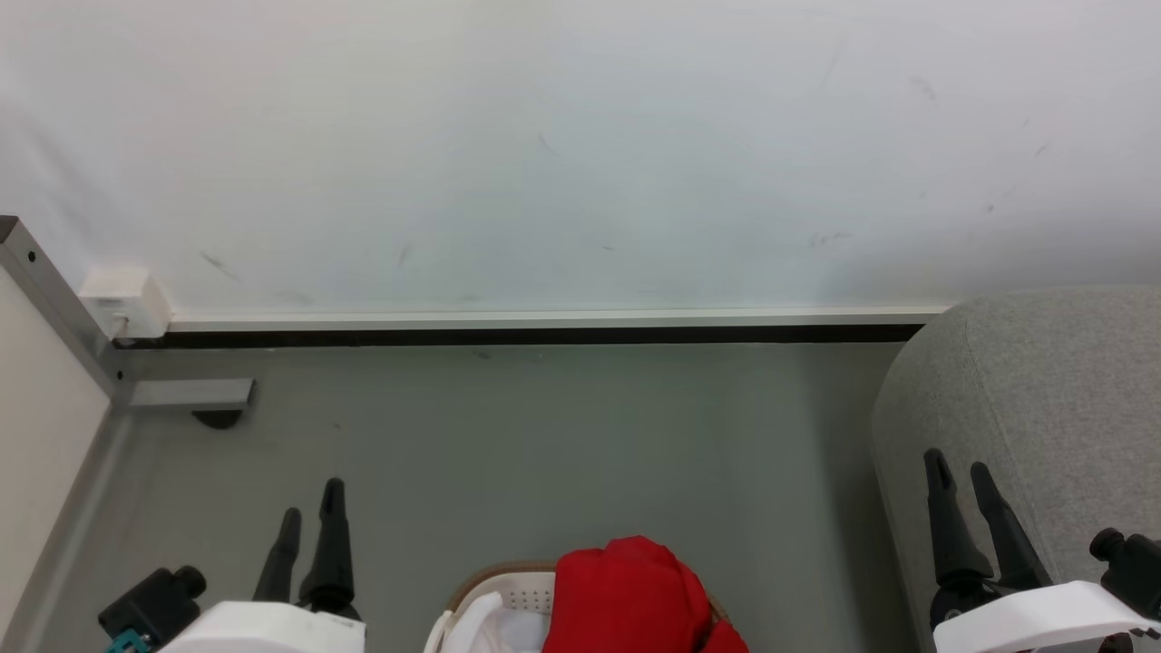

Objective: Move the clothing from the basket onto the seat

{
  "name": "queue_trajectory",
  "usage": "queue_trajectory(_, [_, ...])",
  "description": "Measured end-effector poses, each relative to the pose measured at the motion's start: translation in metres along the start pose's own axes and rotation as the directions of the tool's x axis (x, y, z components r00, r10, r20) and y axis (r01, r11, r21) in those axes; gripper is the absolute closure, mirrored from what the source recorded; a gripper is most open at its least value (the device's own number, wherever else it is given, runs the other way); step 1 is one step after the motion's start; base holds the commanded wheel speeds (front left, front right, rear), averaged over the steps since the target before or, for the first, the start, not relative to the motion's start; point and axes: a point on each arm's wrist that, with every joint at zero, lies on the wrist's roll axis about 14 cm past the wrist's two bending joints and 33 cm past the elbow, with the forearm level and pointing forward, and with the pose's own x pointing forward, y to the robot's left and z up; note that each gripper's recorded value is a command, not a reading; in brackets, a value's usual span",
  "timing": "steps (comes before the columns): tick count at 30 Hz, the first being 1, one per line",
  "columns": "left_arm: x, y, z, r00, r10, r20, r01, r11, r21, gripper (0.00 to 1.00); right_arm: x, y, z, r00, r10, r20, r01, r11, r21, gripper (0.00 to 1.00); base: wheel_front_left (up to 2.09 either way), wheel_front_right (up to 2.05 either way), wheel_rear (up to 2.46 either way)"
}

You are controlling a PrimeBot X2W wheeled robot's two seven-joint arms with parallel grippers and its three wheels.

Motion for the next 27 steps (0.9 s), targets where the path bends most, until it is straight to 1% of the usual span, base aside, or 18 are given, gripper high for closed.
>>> queue_trajectory(13, [-0.002,-0.005,-0.001,1.0,-0.02,0.017,0.017,0.988,0.151,0.0,-0.002,0.005,-0.004,1.0,0.023,-0.002,-0.023,0.989,-0.144,0.0,0.0,0.0,0.0])
queue_trajectory(27, [-0.003,-0.01,-0.001,0.998,-0.043,0.035,0.031,0.957,0.289,0.0,-0.003,0.008,-0.006,0.999,0.043,0.001,-0.041,0.963,-0.268,0.0,0.0,0.0,0.0])
